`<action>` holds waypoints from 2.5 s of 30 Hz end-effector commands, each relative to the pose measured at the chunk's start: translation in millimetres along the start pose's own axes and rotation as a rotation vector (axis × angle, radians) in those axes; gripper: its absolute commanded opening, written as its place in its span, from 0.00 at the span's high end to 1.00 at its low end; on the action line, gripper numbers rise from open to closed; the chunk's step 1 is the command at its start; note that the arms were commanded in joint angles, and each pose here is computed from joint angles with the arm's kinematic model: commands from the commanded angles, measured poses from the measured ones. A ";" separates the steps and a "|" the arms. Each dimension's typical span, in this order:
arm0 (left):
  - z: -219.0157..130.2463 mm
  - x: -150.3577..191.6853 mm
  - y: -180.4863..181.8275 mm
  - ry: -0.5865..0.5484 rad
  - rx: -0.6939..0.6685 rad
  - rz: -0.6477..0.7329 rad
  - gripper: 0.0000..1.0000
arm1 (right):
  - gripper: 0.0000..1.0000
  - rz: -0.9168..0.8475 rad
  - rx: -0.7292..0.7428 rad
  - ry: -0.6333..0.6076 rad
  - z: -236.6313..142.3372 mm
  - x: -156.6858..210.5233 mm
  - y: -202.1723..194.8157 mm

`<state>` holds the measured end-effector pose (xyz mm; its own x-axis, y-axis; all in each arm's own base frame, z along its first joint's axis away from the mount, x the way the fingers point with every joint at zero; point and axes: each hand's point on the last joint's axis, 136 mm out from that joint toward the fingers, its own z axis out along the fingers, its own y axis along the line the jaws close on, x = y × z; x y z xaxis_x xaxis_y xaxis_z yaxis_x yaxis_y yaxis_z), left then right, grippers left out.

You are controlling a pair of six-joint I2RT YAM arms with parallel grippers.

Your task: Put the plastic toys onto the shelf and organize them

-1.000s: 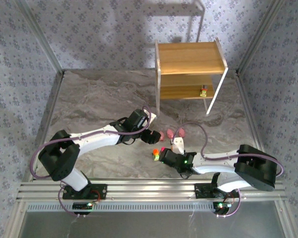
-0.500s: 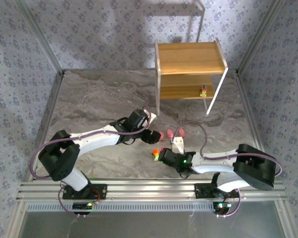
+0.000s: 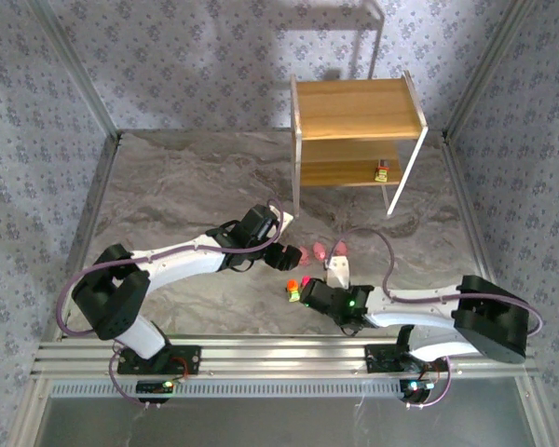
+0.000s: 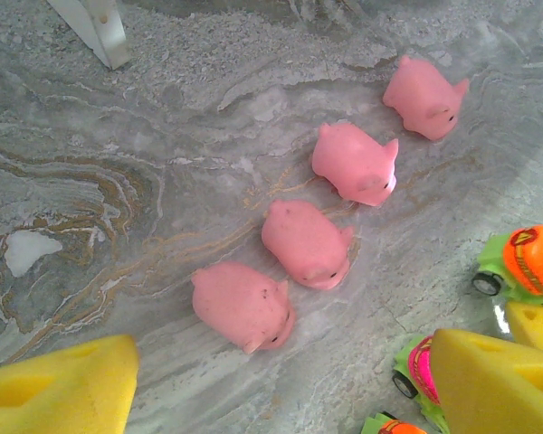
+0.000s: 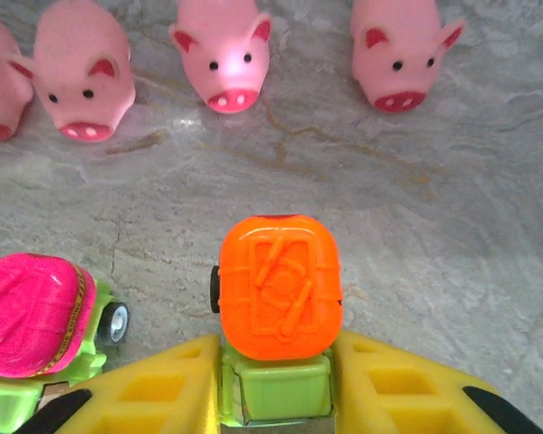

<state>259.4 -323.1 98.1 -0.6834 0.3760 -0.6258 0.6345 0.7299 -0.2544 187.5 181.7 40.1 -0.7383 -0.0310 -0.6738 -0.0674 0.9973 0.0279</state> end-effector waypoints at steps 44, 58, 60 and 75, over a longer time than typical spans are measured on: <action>-44.8 40.0 -21.6 -0.124 0.045 0.061 0.15 | 0.68 0.108 0.054 -0.235 -23.0 -206.9 -70.9; -34.8 42.9 -43.2 -0.110 0.117 0.118 0.14 | 0.69 0.141 0.039 -0.307 -13.3 -259.8 -83.0; -34.9 42.4 -44.3 -0.114 0.120 0.120 0.14 | 0.69 0.137 0.039 -0.311 -11.0 -266.9 -82.8; -33.2 41.9 -40.6 -0.113 0.097 0.119 0.13 | 0.69 0.101 0.085 -0.312 11.4 -290.4 -94.9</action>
<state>189.3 -308.7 96.1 -0.5850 0.3943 -0.7087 0.7290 0.6387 -0.2463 405.7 96.4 211.0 -0.5250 0.0960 -0.8457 0.0804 0.9948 0.0631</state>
